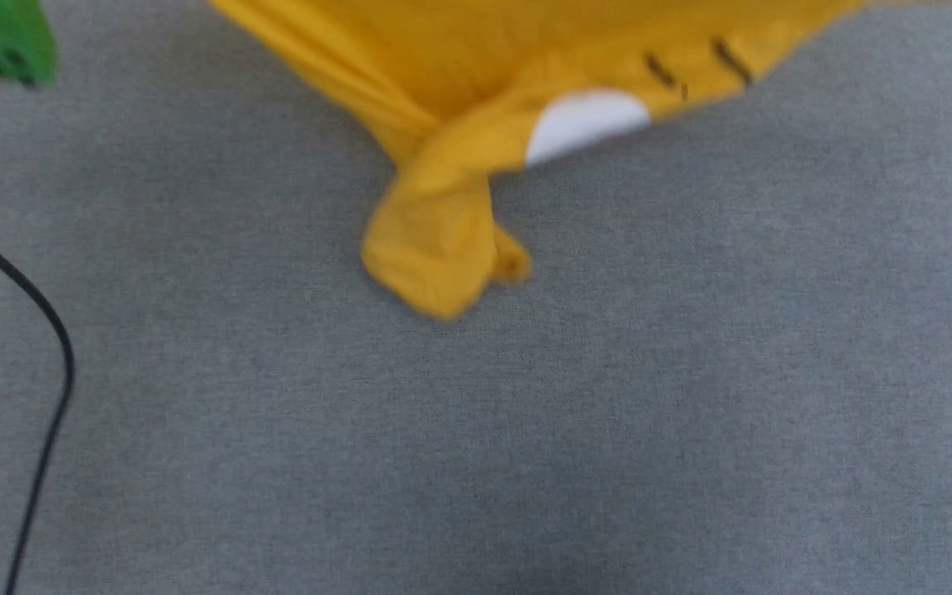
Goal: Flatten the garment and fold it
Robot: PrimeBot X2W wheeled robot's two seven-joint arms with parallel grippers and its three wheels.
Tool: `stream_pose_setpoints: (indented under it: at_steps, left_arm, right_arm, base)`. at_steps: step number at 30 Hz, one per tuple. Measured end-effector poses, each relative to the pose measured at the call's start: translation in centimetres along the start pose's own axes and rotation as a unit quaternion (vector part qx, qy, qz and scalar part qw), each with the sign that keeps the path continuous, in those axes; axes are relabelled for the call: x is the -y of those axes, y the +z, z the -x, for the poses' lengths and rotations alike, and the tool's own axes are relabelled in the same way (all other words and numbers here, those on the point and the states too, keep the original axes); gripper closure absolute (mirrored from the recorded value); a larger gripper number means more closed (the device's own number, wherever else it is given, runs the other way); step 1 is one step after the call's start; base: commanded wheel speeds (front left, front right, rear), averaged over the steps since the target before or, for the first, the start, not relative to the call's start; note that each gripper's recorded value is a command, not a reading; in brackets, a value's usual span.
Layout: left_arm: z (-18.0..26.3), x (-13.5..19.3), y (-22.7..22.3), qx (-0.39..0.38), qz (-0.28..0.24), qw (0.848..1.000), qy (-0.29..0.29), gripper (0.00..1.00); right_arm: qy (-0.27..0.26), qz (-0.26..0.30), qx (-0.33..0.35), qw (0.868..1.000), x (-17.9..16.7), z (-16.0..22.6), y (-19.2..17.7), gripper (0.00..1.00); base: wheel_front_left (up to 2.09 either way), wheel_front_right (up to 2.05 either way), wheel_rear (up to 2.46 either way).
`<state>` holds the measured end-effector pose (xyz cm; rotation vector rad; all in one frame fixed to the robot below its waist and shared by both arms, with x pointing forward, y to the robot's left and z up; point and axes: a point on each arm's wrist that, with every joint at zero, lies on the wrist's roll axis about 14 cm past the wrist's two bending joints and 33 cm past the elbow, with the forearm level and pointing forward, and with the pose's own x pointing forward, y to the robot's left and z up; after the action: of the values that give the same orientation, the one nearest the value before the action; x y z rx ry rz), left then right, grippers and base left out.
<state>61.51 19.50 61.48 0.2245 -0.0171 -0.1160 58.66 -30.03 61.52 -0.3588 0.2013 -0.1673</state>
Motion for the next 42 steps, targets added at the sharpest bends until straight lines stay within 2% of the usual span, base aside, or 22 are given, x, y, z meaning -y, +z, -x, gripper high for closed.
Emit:
stream_pose_setpoints:
  at_steps: [7, 14, 17, 20, 23, 27, 32, 34, 37, 40, 41, 42]
  left_arm:
    - [-3.9, -3.4, 5.7, 0.118, 0.007, 0.991, 0.066, 1.0]
    - [-5.5, -5.0, 10.5, 0.236, 0.035, 0.966, 0.102, 1.0]
    - [-5.7, -4.9, 11.1, 0.255, 0.035, 0.961, 0.103, 1.0]
    - [-6.1, -4.4, 10.0, 0.241, 0.036, 0.965, 0.093, 1.0]
    - [-6.7, -3.0, 7.3, 0.202, 0.027, 0.977, 0.065, 1.0]
    - [-6.3, -0.5, 0.4, 0.11, 0.028, 0.993, 0.02, 1.0]
    - [-2.9, 2.4, -7.4, 0.0, 0.064, 0.998, -0.029, 1.0]
    - [-0.5, 4.0, -10.7, -0.056, 0.1, 0.992, -0.047, 1.0]
    - [3.9, 5.7, -15.1, -0.144, 0.168, 0.973, -0.059, 1.0]
    - [8.7, 7.2, -17.8, -0.213, 0.213, 0.951, -0.071, 1.0]
    - [12.0, 8.6, -19.0, -0.255, 0.244, 0.932, -0.083, 1.0]
    - [13.3, 9.2, -19.3, -0.269, 0.259, 0.924, -0.084, 1.0]
  right_arm:
    - [-0.035, 0.0, 0.127, 0.991, 1.4, -2.8, 8.6, 1.0]
    - [-0.069, -0.007, 0.267, 0.961, 2.4, -2.8, 16.7, 1.0]
    - [-0.07, 0.0, 0.313, 0.947, 2.1, -2.4, 19.2, 1.0]
    - [-0.056, 0.008, 0.317, 0.947, 0.9, -3.0, 19.3, 1.0]
    - [-0.031, 0.018, 0.285, 0.958, -1.0, -4.5, 16.7, 1.0]
    - [0.011, 0.012, 0.215, 0.976, -3.4, -6.1, 9.9, 1.0]
    - [0.066, -0.01, 0.115, 0.991, -6.2, -5.2, 0.9, 1.0]
    - [0.088, -0.009, 0.058, 0.994, -6.9, -3.9, -3.4, 1.0]
    - [0.114, -0.027, -0.031, 0.993, -7.1, -0.9, -9.2, 1.0]
    - [0.149, -0.044, -0.129, 0.979, -7.9, 3.6, -14.6, 1.0]
    - [0.161, -0.045, -0.189, 0.968, -7.6, 7.0, -17.6, 1.0]
    - [0.163, -0.05, -0.206, 0.964, -7.4, 8.2, -18.4, 1.0]
  base:
    - [0.0, 0.0, 0.0]
    - [0.0, 0.0, 0.0]
    - [0.0, 0.0, 0.0]
    - [0.0, 0.0, 0.0]
    - [0.0, 0.0, 0.0]
    - [0.0, 0.0, 0.0]
    - [0.0, 0.0, 0.0]
    - [0.0, 0.0, 0.0]
    - [0.0, 0.0, 0.0]
    - [0.0, 0.0, 0.0]
    - [0.0, 0.0, 0.0]
    - [0.0, 0.0, 0.0]
